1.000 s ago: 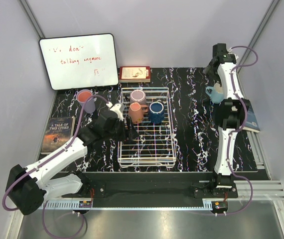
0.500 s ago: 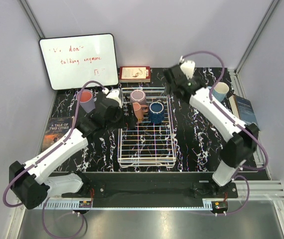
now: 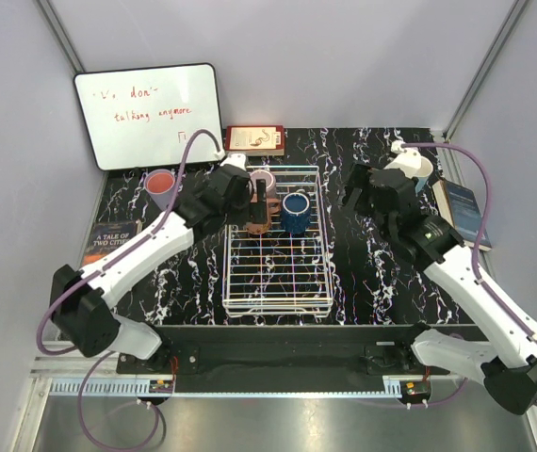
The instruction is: Unload the cups from the dish rack
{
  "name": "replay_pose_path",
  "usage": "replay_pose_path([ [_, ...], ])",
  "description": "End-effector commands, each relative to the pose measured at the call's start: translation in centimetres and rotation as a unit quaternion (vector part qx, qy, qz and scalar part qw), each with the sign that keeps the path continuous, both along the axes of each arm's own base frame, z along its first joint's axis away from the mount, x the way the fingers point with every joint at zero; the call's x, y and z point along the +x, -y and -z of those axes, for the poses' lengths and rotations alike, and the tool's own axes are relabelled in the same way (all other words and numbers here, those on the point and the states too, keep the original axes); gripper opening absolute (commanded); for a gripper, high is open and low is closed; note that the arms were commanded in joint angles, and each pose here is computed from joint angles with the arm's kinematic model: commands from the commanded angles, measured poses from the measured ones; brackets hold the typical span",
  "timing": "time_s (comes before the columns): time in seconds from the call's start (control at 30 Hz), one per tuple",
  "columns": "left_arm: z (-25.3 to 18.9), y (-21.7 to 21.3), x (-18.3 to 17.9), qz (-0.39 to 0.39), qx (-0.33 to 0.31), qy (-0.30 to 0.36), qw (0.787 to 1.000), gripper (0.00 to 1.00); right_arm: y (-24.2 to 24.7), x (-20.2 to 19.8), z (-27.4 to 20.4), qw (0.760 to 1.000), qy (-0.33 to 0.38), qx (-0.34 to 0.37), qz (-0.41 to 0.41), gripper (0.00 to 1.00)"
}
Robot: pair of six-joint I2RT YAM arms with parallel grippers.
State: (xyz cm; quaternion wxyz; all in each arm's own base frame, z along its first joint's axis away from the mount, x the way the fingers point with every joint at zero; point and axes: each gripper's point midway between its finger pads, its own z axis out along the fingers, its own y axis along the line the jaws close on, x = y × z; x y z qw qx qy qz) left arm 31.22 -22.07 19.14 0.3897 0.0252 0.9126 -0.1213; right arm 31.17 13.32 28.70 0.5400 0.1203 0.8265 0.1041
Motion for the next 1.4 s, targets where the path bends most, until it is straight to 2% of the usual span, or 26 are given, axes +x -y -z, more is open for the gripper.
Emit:
replay_pose_path([
  [0.0, -1.2, 1.3, 3.4, -0.002, 0.011, 0.028, 1.0, 0.99, 0.0, 0.0, 3.2, 0.998, -0.04, -0.041, 0.006, 1.0],
  [0.17, -1.1, 4.2, 3.7, 0.03, -0.013, 0.023, 0.999, 0.99, -0.2, -0.8, 4.4, 0.998, -0.05, -0.045, -0.002, 1.0],
  [0.37, -1.7, 8.0, 4.5, 0.058, 0.0, 0.037, 0.998, 0.99, -1.0, -1.1, 5.1, 0.997, -0.06, -0.036, -0.025, 1.0],
  [0.7, -0.7, 4.8, 6.2, -0.02, 0.006, 0.022, 1.0, 0.99, -0.5, -2.1, 5.3, 0.997, -0.055, -0.033, -0.031, 1.0],
  [1.2, 3.6, 5.8, 5.4, 0.009, 0.016, -0.031, 0.999, 0.99, -0.7, -2.0, 6.5, 0.997, -0.066, -0.035, -0.031, 1.0],
  [1.37, 4.6, 5.9, 5.5, 0.013, 0.019, -0.04, 0.999, 0.95, -0.8, -1.9, 7.1, 0.996, -0.074, -0.038, -0.032, 1.0],
])
